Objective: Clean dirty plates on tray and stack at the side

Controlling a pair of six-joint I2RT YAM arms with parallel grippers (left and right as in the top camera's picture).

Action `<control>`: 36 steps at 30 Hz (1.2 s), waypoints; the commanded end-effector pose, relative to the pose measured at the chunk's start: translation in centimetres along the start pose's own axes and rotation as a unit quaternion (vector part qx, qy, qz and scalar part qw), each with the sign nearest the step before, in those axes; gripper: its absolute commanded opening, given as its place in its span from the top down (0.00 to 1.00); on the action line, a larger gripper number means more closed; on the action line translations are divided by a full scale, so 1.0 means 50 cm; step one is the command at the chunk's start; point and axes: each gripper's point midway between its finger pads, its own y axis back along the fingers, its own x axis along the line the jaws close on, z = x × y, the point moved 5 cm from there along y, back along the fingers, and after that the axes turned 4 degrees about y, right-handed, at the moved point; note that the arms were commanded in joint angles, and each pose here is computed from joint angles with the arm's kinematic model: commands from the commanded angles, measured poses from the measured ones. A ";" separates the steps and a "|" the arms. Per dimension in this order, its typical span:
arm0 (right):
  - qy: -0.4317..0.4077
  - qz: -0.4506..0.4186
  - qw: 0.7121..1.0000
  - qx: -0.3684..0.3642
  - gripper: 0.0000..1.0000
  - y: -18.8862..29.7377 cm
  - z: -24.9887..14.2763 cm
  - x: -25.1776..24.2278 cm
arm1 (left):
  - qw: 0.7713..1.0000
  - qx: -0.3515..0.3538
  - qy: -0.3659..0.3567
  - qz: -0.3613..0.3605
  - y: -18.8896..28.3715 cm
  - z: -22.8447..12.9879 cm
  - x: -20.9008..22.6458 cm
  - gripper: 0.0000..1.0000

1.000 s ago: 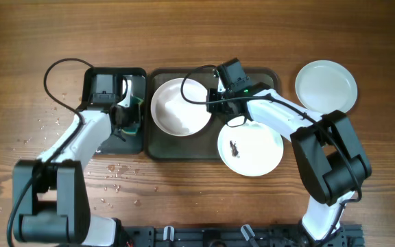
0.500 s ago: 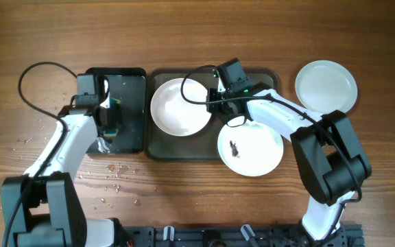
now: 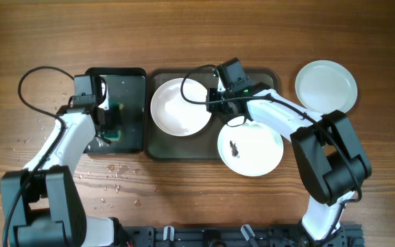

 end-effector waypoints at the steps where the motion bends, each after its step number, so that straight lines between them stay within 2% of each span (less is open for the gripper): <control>1: 0.001 -0.003 1.000 0.008 0.76 -0.012 -0.013 -0.002 | 1.000 -0.010 0.022 -0.009 0.009 0.011 -0.003 0.17; 5: 0.002 -0.009 1.000 0.002 0.74 -0.012 -0.009 -0.005 | 0.996 -0.068 0.053 -0.021 0.066 0.057 -0.006 0.00; 11: 0.002 -0.010 1.000 0.002 0.72 -0.012 -0.009 -0.005 | 0.973 -0.184 0.128 -0.049 0.190 0.140 0.012 0.00; 16: 0.000 -0.013 1.000 0.010 0.71 -0.020 -0.016 -0.010 | 0.943 -0.238 0.226 -0.049 0.261 0.163 0.082 0.00; 20: -0.004 -0.016 1.000 0.017 0.71 -0.031 -0.022 -0.016 | 0.932 -0.242 0.267 -0.044 0.268 0.160 0.129 0.00; 30: -0.030 -0.045 0.999 0.010 0.78 -0.042 -0.022 -0.034 | 0.931 -0.239 0.274 -0.042 0.266 0.157 0.140 0.00; 34: -0.035 -0.046 0.998 0.015 0.86 -0.056 -0.029 -0.040 | 0.931 -0.239 0.274 -0.042 0.266 0.157 0.140 0.00; 36: -0.035 -0.042 0.998 0.016 0.96 -0.058 -0.029 -0.038 | 0.931 -0.239 0.274 -0.042 0.266 0.157 0.140 0.00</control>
